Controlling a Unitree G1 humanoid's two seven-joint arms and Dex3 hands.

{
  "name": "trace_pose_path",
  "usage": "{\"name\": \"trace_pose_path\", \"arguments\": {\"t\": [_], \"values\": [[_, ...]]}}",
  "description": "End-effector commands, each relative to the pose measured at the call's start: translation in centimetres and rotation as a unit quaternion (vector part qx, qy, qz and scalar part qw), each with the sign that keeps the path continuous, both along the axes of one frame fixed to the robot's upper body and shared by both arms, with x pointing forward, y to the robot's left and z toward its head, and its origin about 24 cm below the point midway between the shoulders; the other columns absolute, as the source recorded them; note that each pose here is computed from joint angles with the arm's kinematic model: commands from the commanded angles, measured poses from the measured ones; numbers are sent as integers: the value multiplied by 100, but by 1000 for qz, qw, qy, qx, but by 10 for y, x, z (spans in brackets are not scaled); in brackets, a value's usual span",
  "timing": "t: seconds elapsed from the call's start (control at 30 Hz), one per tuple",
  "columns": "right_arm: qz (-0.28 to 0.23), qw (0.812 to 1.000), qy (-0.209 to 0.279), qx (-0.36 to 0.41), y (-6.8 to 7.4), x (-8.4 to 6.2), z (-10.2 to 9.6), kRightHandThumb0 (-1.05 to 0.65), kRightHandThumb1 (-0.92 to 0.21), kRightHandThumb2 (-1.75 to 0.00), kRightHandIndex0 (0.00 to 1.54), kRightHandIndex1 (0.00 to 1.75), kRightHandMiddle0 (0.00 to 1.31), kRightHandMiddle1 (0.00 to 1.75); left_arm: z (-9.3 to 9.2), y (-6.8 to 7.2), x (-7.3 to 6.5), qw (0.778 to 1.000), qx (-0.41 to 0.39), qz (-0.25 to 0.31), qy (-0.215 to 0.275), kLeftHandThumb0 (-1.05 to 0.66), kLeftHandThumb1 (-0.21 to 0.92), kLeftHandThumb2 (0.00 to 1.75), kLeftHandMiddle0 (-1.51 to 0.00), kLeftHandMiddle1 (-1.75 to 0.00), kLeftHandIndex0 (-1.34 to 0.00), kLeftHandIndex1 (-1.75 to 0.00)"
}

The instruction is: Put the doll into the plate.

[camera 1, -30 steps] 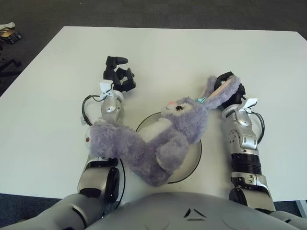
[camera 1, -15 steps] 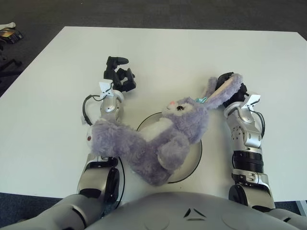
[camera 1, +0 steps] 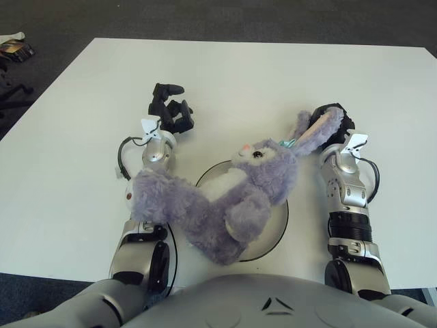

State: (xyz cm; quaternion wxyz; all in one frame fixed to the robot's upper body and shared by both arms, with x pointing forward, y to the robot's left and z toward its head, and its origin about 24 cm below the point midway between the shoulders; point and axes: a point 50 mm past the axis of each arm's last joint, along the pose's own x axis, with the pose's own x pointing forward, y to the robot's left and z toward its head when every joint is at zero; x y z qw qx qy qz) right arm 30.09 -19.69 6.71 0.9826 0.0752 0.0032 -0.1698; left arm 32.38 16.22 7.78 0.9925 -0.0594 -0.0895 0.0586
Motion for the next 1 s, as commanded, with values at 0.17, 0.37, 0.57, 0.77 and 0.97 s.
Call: {"name": "trace_pose_path", "arguments": {"t": [0.17, 0.37, 0.57, 0.77, 0.97], "values": [[-20, 1000, 17, -9, -2, -7, -31, -48, -35, -127, 116, 175, 59, 175, -2, -1, -2, 1000, 4, -6, 6, -1, 35, 128, -63, -169, -34, -175], [-34, 999, -16, -36, -1, -7, -34, -49, -32, -132, 120, 175, 62, 175, -3, -2, -3, 1000, 9, -7, 9, -1, 34, 129, -64, -169, -34, -175], [-45, 997, -45, -44, -1, -7, -36, -49, -31, -134, 121, 175, 63, 175, -4, -3, -3, 1000, 9, -10, 14, -1, 34, 129, -64, -169, -34, -175], [-52, 995, -76, -44, 0, -8, -37, -49, -31, -134, 117, 175, 63, 175, -4, -3, -3, 1000, 4, -15, 17, -1, 34, 131, -63, -172, -34, -175], [-53, 992, -107, -45, 1, -9, -36, -49, -32, -132, 114, 175, 61, 175, -5, -3, -3, 1000, 4, -18, 18, -1, 34, 131, -63, -173, -34, -175]]}}
